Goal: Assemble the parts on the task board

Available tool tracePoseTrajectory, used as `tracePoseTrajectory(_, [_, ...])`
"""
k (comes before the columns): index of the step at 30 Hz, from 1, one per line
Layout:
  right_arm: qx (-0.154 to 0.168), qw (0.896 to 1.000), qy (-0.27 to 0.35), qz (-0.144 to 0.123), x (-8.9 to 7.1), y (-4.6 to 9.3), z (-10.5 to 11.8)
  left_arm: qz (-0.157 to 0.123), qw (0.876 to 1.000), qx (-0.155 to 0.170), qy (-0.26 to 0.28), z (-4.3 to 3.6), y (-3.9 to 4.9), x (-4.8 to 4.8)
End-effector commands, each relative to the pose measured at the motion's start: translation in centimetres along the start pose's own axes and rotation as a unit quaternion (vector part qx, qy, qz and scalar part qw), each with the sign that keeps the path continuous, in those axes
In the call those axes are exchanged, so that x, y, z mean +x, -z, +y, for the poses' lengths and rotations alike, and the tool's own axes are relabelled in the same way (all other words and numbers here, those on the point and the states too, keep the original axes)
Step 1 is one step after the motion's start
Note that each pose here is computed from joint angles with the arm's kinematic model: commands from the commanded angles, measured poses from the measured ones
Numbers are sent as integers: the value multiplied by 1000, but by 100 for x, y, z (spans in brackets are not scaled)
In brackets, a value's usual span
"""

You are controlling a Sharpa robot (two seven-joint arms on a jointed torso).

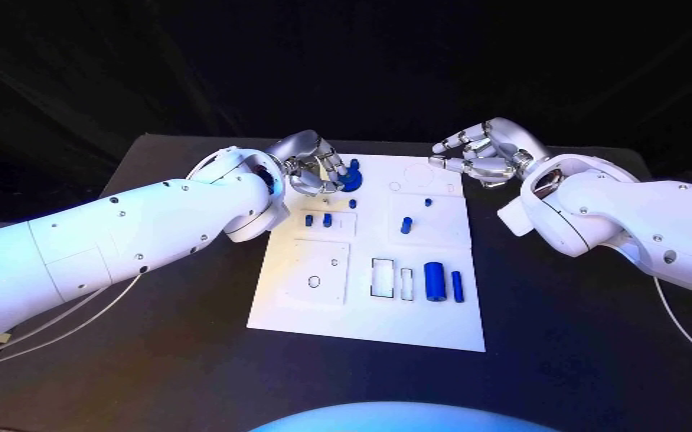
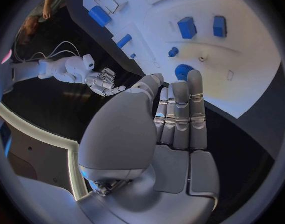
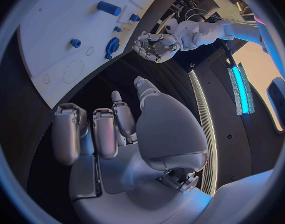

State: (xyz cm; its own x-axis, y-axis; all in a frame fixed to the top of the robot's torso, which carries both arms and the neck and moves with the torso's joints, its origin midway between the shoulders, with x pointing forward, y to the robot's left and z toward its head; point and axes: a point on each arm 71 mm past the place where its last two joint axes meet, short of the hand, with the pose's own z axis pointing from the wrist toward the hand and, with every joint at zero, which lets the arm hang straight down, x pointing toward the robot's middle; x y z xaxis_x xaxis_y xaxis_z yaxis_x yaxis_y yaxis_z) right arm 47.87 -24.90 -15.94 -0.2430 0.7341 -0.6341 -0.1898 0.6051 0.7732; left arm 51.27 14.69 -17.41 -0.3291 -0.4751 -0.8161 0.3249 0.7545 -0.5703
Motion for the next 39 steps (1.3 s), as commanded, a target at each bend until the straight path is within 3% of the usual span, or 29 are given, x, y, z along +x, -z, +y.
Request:
tracePoseTrajectory(1, [-9,1000,3,1,8,3,17,-5,991,88,-103,-173,-24,46])
tracePoseTrajectory(8, [-14,1000,5,0,12,3,29,25,980,94,-174,-248,-86,160])
tracePoseTrajectory(16, [-17,1000,5,-2,17,2,40,57,973,79,-211,-249,-160,242])
tracePoseTrajectory(27, [-19,1000,4,-2,25,1,51,76,969,66,-226,-225,-249,324])
tracePoseTrajectory(39, [-19,1000,4,-4,25,-3,52,78,968,67,-229,-212,-295,382])
